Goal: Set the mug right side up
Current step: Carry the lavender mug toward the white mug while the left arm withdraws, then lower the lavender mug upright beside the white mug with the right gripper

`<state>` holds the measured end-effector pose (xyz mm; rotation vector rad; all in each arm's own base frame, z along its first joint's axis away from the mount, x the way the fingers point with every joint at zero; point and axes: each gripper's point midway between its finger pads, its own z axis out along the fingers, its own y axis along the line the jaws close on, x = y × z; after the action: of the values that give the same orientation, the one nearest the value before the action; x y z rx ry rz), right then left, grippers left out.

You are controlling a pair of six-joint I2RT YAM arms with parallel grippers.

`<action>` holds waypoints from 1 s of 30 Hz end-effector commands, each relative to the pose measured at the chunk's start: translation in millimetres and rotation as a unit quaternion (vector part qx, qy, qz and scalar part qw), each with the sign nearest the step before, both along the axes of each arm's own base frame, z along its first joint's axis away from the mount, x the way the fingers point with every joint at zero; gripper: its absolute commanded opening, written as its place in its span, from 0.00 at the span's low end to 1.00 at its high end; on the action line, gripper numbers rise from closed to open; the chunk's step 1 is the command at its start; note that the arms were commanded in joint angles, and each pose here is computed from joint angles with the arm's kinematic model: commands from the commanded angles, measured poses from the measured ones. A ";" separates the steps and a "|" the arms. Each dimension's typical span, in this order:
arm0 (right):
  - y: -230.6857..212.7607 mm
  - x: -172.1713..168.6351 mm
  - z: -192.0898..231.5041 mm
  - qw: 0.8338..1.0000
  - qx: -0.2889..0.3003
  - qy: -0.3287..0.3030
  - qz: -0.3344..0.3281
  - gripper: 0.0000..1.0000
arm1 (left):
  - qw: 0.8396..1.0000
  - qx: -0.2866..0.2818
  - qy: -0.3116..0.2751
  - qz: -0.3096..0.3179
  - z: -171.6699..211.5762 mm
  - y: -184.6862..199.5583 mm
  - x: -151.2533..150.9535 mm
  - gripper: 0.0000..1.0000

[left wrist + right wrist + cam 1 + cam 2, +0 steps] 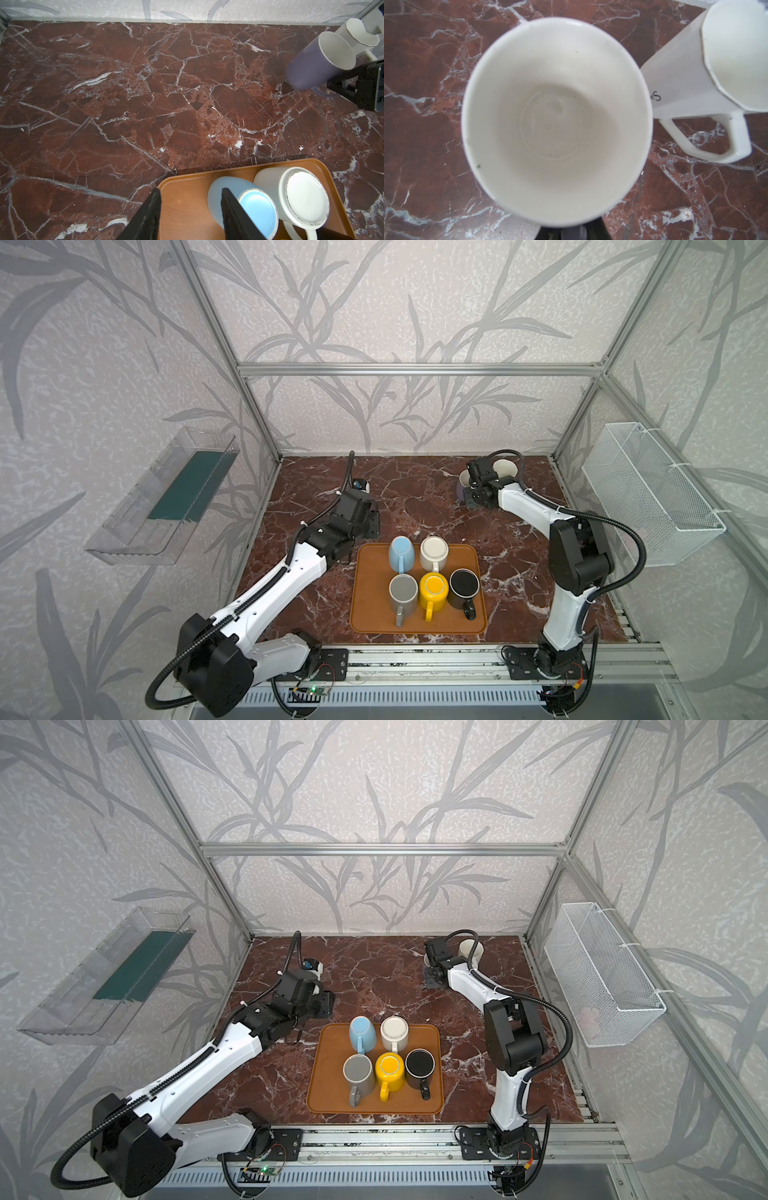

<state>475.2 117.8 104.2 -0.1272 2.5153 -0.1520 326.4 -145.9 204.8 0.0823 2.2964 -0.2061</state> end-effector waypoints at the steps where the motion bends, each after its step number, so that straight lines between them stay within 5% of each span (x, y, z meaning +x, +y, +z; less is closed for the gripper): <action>1: -11.2 23.2 26.6 0.998 -0.017 -0.047 -0.025 0.00 | 1.000 0.007 -0.004 -0.007 6.7 0.7 -4.6 0.49; 30: -28.4 61.1 -1.7 0.998 -0.037 -0.003 -0.046 0.00 | 0.999 0.029 0.002 -0.045 9.0 -24.1 -10.2 0.49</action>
<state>521.3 95.0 80.2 -0.0846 2.5740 -0.2651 316.0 -172.2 206.6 0.2002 2.3101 -0.2188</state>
